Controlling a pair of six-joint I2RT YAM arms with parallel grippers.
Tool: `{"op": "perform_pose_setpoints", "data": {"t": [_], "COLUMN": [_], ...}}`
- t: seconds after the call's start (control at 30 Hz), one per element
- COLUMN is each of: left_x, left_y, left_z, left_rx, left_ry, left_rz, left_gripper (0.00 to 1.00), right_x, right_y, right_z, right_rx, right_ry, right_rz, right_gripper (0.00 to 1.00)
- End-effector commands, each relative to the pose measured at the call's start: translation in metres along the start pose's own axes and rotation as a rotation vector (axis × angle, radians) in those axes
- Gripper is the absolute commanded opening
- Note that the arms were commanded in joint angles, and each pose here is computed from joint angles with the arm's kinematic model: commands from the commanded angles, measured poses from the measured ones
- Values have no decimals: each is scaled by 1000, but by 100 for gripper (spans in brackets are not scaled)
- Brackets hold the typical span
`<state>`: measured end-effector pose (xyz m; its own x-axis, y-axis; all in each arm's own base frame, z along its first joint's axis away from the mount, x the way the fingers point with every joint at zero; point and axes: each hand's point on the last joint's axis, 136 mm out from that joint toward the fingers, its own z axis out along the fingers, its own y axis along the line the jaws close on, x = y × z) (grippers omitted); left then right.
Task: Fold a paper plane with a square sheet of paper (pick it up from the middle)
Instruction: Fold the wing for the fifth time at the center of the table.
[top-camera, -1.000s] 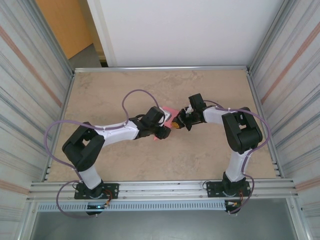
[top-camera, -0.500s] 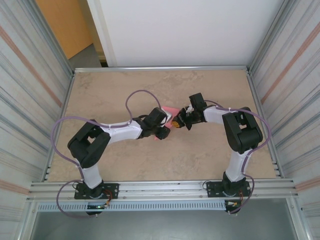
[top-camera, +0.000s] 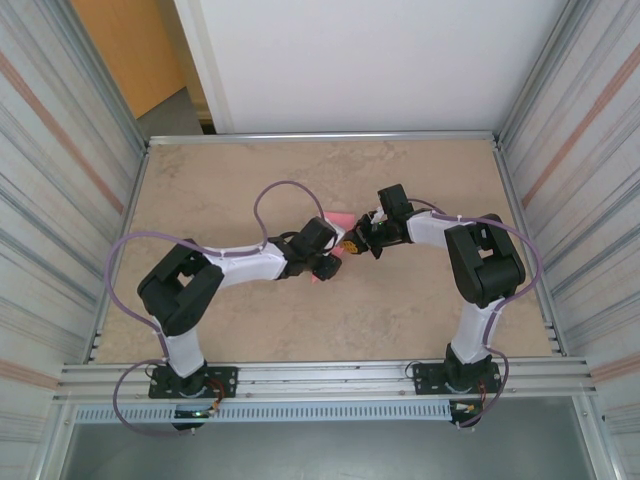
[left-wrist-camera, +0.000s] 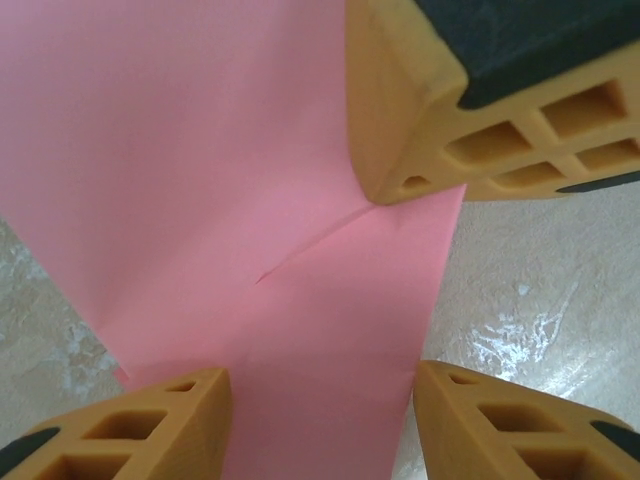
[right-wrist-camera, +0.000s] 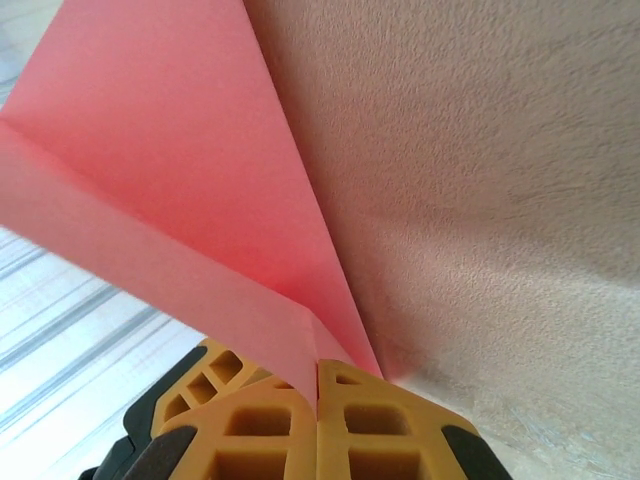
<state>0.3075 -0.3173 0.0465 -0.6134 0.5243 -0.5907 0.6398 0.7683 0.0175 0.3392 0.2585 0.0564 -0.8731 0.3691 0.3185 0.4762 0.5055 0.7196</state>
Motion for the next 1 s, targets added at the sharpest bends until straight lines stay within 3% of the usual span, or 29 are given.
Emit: {"op": "perform_pose_setpoints", "data": {"t": [0.0, 0.3, 0.97], "left_x": [-12, -10, 3], "left_y": [-2, 0, 3], "left_z": [-7, -8, 4], "left_rx": [-18, -28, -46], "left_ry": [-51, -65, -41], "left_rz": [35, 39, 45], "left_gripper": [52, 50, 36], "right_x": [1, 1, 3], "right_y": [12, 11, 10], "right_z": [-4, -3, -5], "right_rx": [-26, -24, -31], "right_ry": [13, 16, 28], "right_rz": [3, 6, 53], "right_gripper": [7, 7, 13]}}
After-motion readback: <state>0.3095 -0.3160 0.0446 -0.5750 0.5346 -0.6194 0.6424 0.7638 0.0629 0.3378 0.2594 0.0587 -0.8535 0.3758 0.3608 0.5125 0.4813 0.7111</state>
